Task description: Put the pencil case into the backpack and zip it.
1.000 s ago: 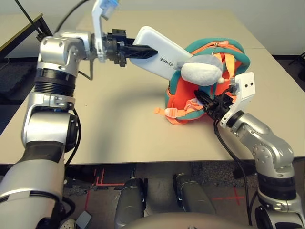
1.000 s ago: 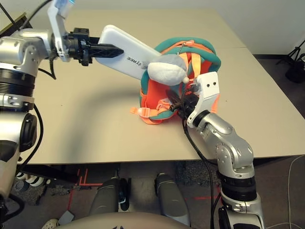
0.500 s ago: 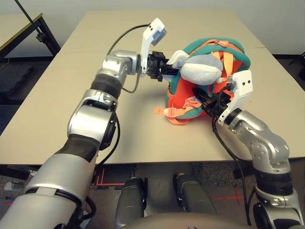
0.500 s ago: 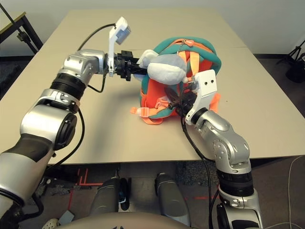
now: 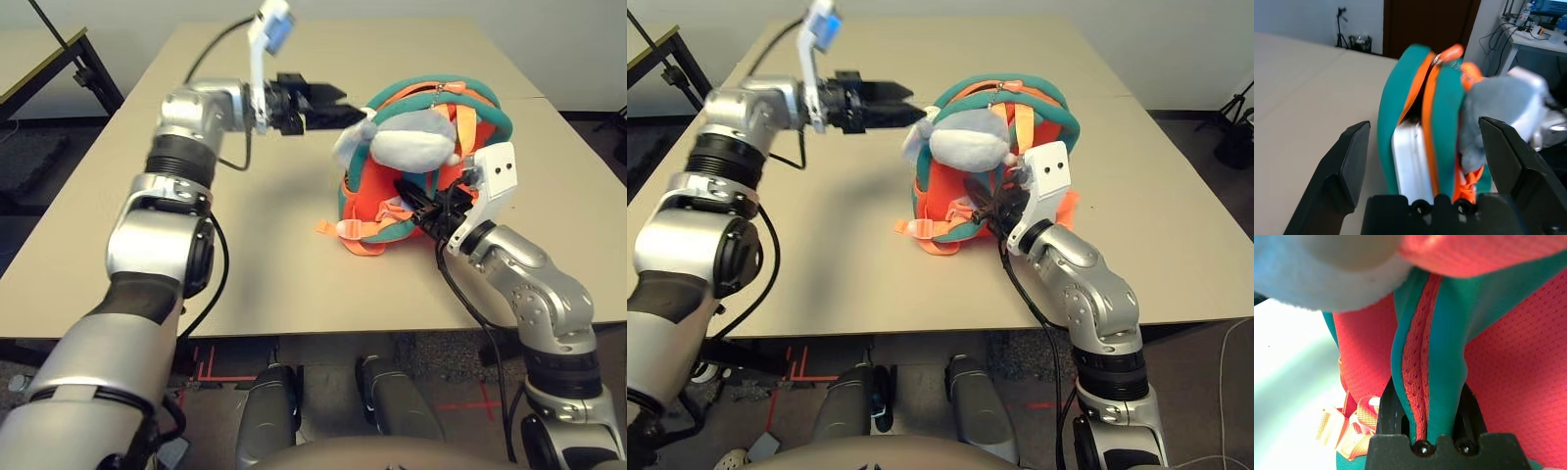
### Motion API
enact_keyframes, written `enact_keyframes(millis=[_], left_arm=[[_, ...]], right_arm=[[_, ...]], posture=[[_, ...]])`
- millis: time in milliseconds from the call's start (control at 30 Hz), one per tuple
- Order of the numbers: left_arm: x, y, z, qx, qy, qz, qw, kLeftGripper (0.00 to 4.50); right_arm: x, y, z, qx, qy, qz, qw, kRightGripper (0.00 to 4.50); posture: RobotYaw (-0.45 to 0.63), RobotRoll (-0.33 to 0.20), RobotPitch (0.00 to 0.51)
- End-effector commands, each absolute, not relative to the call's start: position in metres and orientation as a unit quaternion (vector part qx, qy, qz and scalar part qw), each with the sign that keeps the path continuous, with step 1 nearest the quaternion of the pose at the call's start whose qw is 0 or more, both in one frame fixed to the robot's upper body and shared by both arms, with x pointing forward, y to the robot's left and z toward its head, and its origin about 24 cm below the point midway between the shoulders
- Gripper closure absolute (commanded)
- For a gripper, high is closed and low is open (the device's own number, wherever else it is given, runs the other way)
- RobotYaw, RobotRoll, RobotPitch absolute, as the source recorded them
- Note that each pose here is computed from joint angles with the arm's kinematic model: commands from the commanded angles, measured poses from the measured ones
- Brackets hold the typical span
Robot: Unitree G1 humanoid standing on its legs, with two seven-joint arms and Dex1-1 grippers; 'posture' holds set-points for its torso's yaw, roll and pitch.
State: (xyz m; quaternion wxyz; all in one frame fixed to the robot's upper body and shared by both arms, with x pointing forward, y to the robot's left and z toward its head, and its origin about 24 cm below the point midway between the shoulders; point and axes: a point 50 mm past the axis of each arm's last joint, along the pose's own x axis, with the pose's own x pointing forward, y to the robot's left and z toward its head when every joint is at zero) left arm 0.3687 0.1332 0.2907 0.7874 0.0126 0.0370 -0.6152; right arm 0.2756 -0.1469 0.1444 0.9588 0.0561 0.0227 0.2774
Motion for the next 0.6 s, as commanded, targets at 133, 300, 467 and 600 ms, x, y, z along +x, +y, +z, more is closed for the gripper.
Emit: enact_keyframes(millis=[133, 300, 467, 600], left_arm=[[0.355, 0.15, 0.282, -0.002, 0.064, -0.593, 0.802, 0.0], [0.351, 0.152, 0.272, -0.017, 0.08, -0.584, 0.808, 0.0], [0.352, 0.151, 0.264, -0.019, 0.089, -0.574, 0.814, 0.0], [0.353, 0.15, 0.262, -0.02, 0.09, -0.571, 0.815, 0.0]], right_arm=[[0.278, -0.141, 0.132, 0.06, 0.052, 0.294, 0.953, 4.17], [0.278, -0.14, 0.132, 0.06, 0.053, 0.297, 0.952, 4.17], [0.278, -0.141, 0.132, 0.057, 0.055, 0.298, 0.951, 4.17], [0.277, -0.142, 0.132, 0.055, 0.056, 0.296, 0.952, 4.17]], posture=[[-0.22, 0.0, 0.085], [-0.21, 0.0, 0.087], [-0.21, 0.0, 0.088], [-0.22, 0.0, 0.087]])
